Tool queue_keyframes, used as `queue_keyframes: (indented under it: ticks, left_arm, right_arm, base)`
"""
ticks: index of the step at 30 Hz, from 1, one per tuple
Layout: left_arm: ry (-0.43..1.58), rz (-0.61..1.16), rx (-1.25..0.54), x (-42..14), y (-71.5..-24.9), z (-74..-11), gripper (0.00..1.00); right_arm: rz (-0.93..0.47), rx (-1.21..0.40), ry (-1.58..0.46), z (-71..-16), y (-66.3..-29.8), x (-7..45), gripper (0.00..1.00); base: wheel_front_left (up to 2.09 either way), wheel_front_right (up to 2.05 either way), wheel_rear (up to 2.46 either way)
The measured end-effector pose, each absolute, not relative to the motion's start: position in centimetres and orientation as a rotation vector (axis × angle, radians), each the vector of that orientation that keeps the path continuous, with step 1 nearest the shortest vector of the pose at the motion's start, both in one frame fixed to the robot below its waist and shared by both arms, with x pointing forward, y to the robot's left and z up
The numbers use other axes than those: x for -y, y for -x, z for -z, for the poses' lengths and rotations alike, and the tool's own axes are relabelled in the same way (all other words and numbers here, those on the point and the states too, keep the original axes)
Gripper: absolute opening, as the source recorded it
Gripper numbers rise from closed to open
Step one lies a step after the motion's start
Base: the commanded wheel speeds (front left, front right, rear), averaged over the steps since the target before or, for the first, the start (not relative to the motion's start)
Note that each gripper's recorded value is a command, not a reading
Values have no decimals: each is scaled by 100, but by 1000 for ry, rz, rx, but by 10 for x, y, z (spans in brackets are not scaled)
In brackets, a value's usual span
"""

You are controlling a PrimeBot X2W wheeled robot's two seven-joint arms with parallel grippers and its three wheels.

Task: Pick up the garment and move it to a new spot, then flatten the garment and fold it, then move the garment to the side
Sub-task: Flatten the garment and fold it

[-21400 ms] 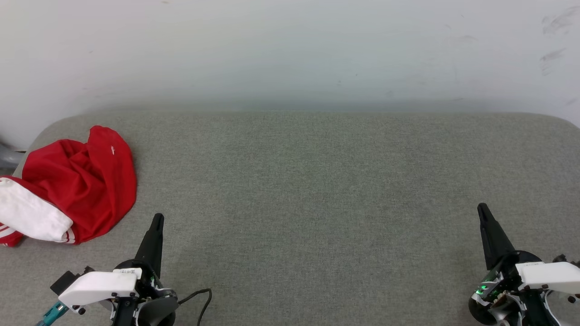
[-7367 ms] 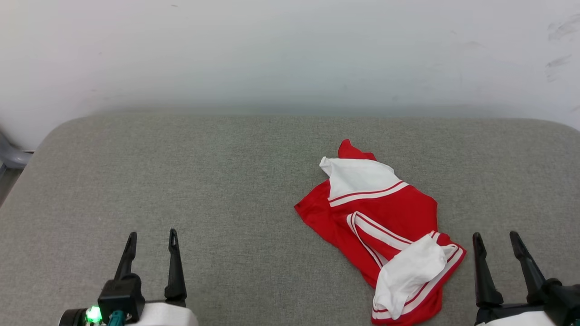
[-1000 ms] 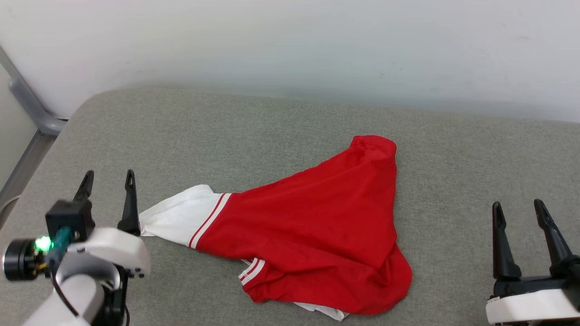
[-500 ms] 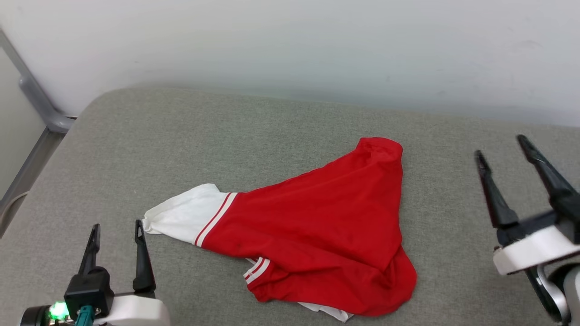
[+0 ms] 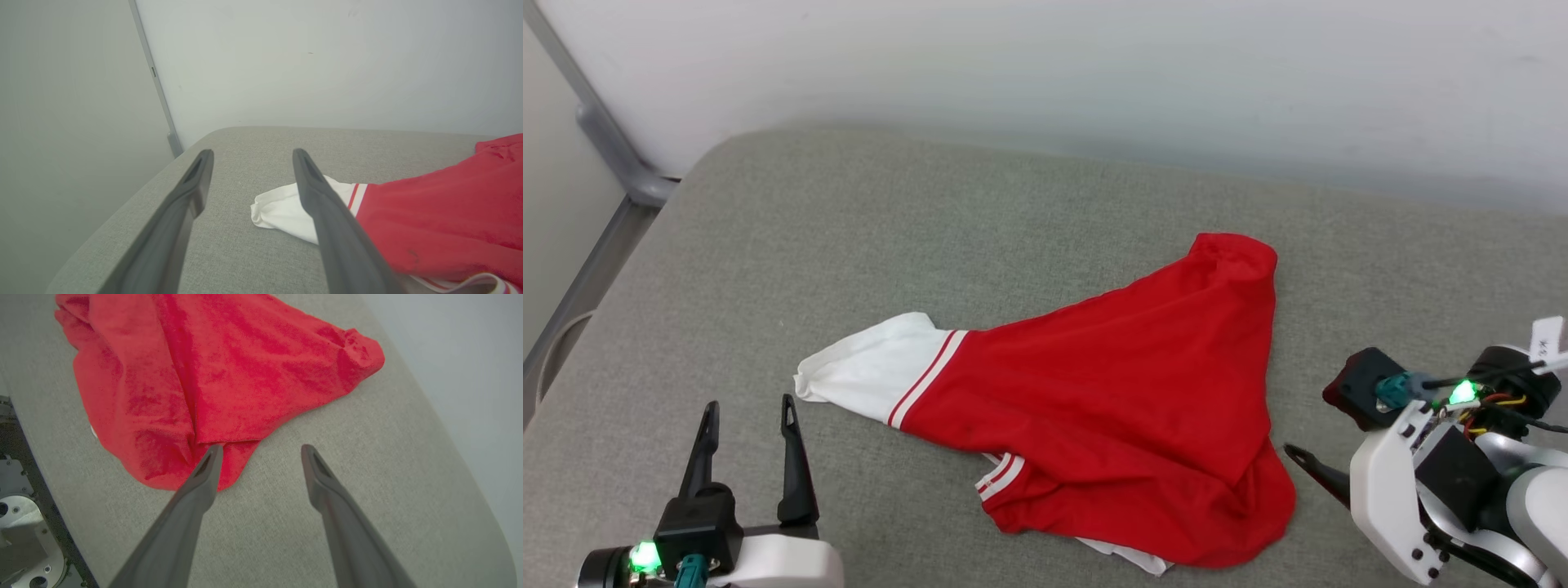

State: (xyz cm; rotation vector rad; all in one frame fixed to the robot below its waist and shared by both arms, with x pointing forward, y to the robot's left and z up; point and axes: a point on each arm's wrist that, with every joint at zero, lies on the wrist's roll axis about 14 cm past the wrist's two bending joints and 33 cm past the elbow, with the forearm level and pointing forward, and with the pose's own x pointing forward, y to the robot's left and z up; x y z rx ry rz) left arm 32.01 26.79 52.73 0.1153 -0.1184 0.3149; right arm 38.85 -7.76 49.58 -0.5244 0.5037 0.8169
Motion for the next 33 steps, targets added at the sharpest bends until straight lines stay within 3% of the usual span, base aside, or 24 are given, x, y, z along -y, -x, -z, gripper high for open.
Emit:
queue_keyframes:
  ticks: [11,26,27,28,33]
  left_arm:
    - [-107,-332,95,-268,-338,-519,100]
    - [-112,-336,51,-269,-355,-503,100]
    - [-110,-334,48,-269,-356,-502,100]
    - [-110,-335,47,-269,-356,-502,100]
    - [-111,-326,57,-268,-357,-504,100]
  right_arm:
    - [-889,-920,614,-411,-384,95,100]
    - [-1002,-1052,649,-349,-379,78,100]
    - [-1004,-1047,646,-348,-379,77,67]
    - [-1009,-1035,636,-349,-378,76,0]
    - [-1042,-912,570,-358,-378,61,0]
  base:
    - [0,0,0]
    - [0,0,0]
    - [0,0,0]
    - [0,0,0]
    - [0,0,0]
